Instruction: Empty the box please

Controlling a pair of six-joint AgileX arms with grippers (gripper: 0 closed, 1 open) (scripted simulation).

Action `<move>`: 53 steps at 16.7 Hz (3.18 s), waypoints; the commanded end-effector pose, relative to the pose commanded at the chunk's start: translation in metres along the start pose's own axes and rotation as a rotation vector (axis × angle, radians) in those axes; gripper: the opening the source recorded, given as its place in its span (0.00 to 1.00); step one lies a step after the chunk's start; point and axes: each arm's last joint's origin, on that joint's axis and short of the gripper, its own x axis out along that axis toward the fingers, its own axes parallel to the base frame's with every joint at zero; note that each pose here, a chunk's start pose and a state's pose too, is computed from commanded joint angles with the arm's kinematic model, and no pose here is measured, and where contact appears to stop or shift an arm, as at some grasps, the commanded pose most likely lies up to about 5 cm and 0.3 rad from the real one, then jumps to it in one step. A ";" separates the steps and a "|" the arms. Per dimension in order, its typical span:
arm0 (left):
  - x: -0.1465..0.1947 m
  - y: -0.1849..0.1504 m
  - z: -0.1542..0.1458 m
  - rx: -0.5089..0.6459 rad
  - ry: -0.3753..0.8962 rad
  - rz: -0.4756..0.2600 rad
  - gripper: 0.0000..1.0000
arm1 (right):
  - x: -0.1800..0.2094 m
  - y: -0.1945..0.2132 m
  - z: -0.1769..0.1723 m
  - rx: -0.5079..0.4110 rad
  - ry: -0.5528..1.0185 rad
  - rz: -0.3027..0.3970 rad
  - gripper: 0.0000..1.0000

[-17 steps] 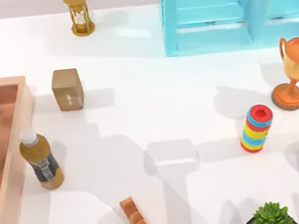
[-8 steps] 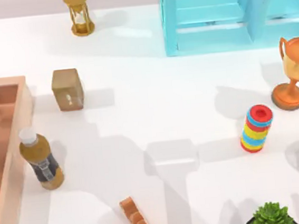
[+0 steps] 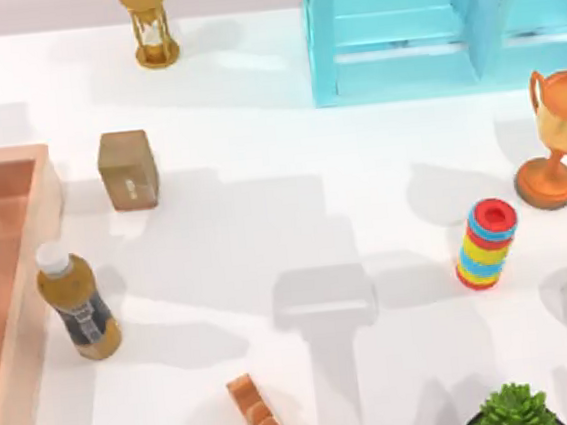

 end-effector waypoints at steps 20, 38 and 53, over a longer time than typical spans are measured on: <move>-0.004 -0.069 0.020 0.011 0.182 -0.118 0.00 | 0.000 0.000 0.000 0.000 0.000 0.000 1.00; 0.035 -0.324 -0.027 -0.006 0.143 -0.181 0.00 | 0.000 0.000 0.000 0.000 0.000 0.000 1.00; 0.066 -0.328 -0.032 -0.005 0.135 -0.185 0.45 | 0.000 0.000 0.000 0.000 0.000 0.000 1.00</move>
